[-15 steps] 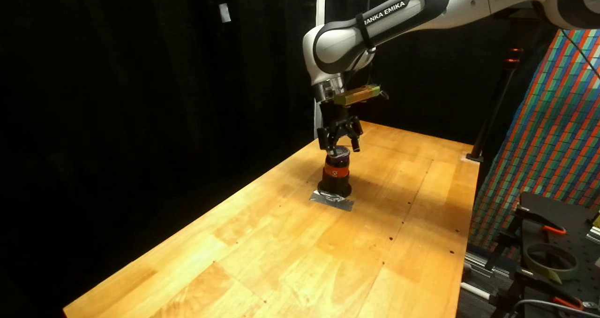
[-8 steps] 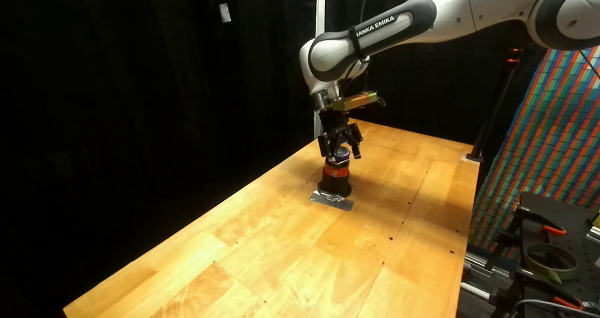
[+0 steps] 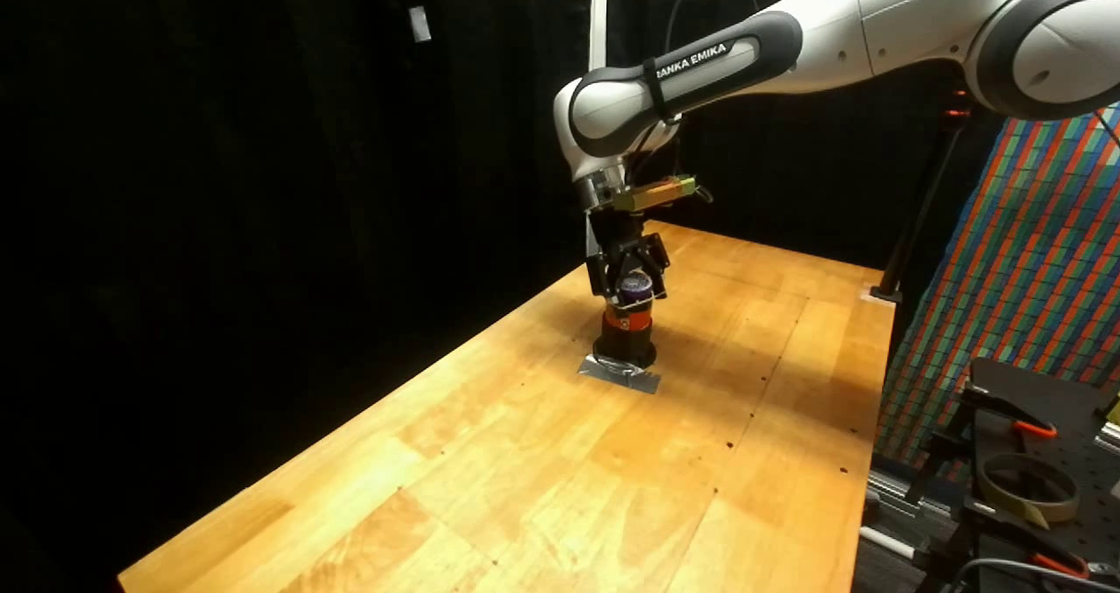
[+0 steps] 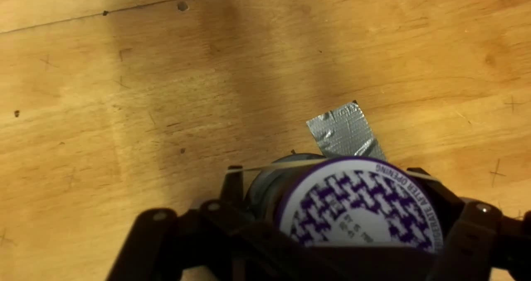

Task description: Put the rubber band on the cup

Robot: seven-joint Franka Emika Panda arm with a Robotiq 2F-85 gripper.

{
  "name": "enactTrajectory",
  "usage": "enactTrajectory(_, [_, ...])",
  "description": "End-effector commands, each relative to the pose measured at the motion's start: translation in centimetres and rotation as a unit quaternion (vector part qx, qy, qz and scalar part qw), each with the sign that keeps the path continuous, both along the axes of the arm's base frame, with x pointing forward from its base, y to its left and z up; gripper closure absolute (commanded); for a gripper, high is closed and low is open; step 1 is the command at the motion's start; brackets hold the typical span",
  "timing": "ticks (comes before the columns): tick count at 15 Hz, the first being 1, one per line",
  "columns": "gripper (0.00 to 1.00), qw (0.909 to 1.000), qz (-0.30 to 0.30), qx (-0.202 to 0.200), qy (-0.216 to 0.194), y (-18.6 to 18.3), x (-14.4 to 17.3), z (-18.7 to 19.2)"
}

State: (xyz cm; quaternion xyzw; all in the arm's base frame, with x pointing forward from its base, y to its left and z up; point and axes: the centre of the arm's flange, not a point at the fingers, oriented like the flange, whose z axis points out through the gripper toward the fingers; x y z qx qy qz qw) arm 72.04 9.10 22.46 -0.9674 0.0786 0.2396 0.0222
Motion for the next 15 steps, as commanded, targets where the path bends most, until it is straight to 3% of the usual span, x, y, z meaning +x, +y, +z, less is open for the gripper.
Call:
enactTrajectory(1, [0.0, 0.9995, -0.005, 0.002, 0.032, -0.4, -0.3, 1.5])
enactTrajectory(7, [0.0, 0.9966, 0.006, 0.019, 0.08, -1.3, -3.5, 2.9])
enactTrajectory(14, [0.0, 0.9938, 0.026, 0.036, 0.102, -1.2, -5.2, 1.5])
enactTrajectory(15, [0.25, 0.9935, 0.028, 0.036, 0.104, -1.1, -5.5, 1.3])
